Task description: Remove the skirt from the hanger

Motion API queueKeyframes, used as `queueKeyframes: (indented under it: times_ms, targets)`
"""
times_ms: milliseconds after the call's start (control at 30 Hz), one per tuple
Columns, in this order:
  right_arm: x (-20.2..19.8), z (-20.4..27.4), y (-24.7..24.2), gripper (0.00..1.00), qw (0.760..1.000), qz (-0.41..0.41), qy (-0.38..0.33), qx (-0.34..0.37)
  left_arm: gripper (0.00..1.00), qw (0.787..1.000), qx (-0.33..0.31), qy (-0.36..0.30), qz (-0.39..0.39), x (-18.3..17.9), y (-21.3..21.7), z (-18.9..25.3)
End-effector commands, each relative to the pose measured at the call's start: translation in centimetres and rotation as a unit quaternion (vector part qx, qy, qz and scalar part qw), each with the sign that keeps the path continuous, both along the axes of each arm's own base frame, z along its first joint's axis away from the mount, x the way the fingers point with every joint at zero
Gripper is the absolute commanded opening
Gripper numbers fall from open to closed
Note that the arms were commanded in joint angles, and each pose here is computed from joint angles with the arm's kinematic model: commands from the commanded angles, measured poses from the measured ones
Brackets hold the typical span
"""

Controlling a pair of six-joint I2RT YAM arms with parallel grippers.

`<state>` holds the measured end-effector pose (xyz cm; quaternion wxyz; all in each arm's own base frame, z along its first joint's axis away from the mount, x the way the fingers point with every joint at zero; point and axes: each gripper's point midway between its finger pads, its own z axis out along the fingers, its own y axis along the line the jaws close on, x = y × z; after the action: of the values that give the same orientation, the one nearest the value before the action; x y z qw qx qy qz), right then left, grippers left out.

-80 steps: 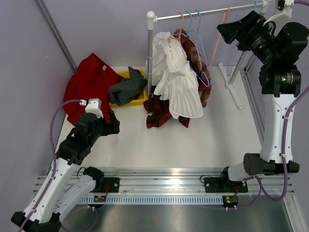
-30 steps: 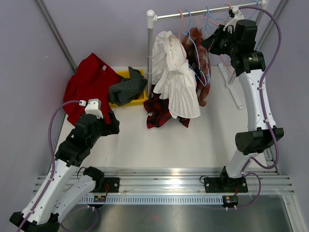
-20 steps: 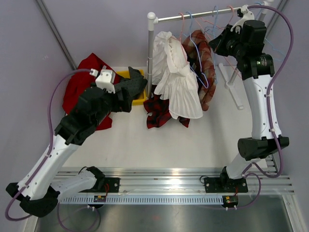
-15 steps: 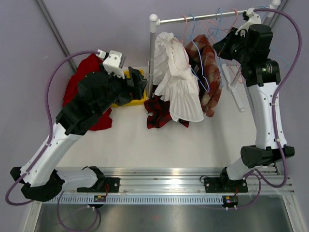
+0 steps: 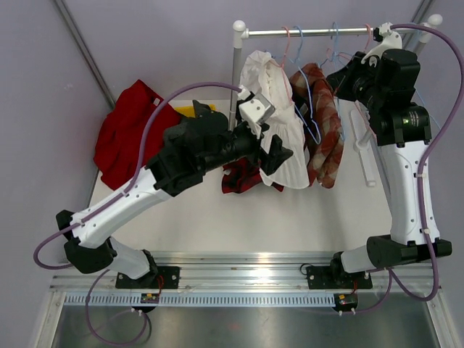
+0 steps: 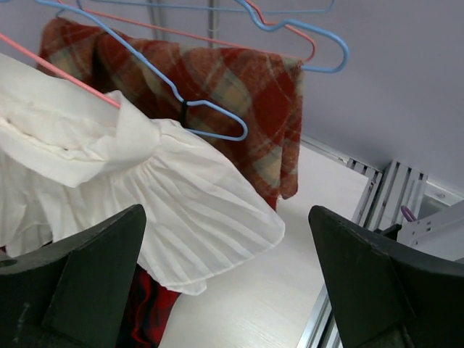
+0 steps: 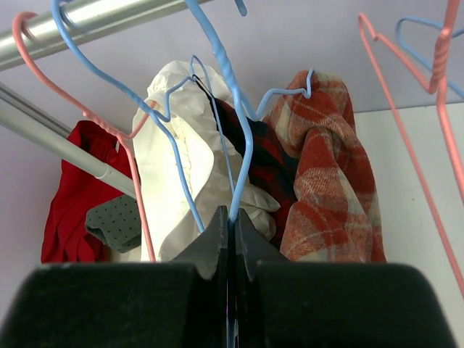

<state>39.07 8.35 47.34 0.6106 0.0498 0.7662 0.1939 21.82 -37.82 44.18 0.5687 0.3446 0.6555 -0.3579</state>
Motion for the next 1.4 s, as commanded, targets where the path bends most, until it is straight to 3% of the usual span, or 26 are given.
queueKeyframes:
  times_ms: [0, 300, 467, 767, 1000, 1367]
  targets:
    - [-1.4, 5.1, -0.1, 0.0, 0.995, 0.005, -0.098, 0.009, 0.99, 0.998, -0.044, -0.031, -0.043, -1.7, -2.2, 2.1]
    - [1.4, 8.7, -0.9, 0.0, 0.987, -0.023, -0.157, 0.007, 0.99, 0.998, -0.043, -0.003, -0.041, -2.8, -3.3, -1.9]
    - [0.6, 10.5, -1.6, 0.0, 0.984, -0.039, -0.173, 0.006, 0.99, 0.999, -0.04, -0.004, -0.037, -3.5, -3.1, -2.4]
    - [-6.6, 10.8, -3.1, 0.0, 0.982, -0.058, -0.179, 0.007, 0.99, 0.996, -0.06, -0.019, -0.064, -4.6, -4.8, -0.8]
    - [-13.1, 10.0, -3.2, 0.0, 0.984, -0.047, -0.169, 0.032, 0.99, 0.991, -0.067, -0.026, -0.116, -6.6, -9.0, -0.1]
    - [-16.5, 8.8, -3.3, 0.0, 0.986, -0.041, -0.155, 0.04, 0.99, 0.98, -0.08, -0.009, -0.184, -10.1, -14.2, -1.6]
